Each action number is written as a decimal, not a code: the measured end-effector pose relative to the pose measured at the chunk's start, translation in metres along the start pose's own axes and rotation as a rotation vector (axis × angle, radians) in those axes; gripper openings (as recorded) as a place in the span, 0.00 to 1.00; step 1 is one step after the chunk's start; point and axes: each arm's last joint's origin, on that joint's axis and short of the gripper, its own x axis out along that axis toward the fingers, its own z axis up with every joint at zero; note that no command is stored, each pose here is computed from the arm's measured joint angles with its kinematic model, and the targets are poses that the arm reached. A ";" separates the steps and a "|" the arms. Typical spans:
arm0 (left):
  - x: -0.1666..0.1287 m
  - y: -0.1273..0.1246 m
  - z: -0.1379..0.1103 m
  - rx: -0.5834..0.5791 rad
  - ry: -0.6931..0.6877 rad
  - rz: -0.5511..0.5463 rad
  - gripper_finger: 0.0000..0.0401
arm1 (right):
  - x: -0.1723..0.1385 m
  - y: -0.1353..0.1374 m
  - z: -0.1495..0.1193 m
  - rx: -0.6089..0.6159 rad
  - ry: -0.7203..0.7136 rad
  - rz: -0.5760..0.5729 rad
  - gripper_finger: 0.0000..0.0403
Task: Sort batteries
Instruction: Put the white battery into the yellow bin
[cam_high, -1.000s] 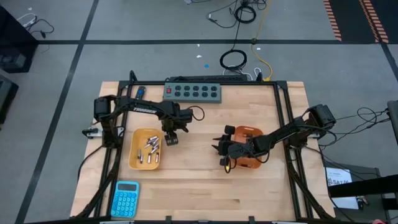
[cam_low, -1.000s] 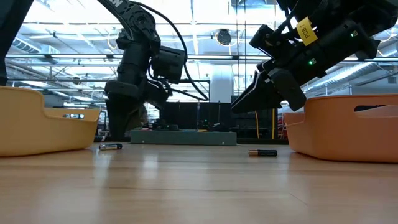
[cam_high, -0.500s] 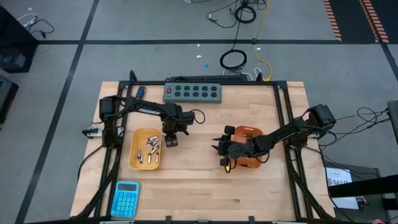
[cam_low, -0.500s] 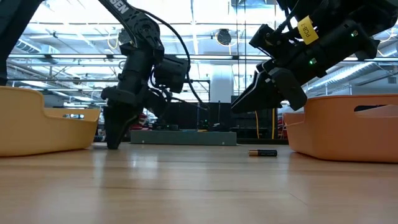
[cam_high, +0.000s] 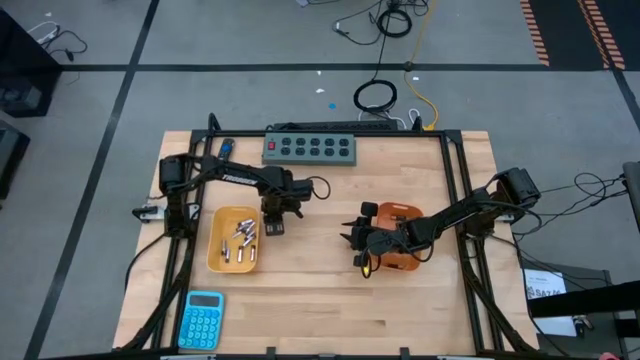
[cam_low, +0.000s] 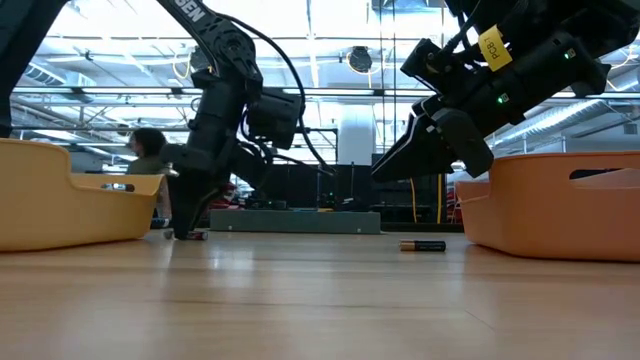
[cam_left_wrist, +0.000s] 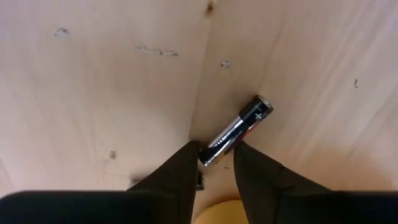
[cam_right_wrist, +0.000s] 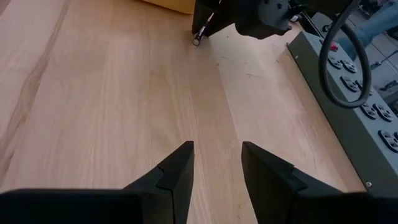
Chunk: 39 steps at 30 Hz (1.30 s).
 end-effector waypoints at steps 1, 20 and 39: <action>0.000 0.000 0.000 0.016 -0.001 0.009 0.27 | 0.000 0.000 0.000 0.000 0.000 0.000 0.31; -0.011 -0.026 0.004 0.213 -0.041 0.157 0.05 | 0.000 0.000 0.001 0.004 -0.007 -0.001 0.31; -0.052 -0.070 -0.117 -0.174 -0.020 0.082 0.07 | -0.007 0.011 0.002 0.064 -0.029 0.020 0.31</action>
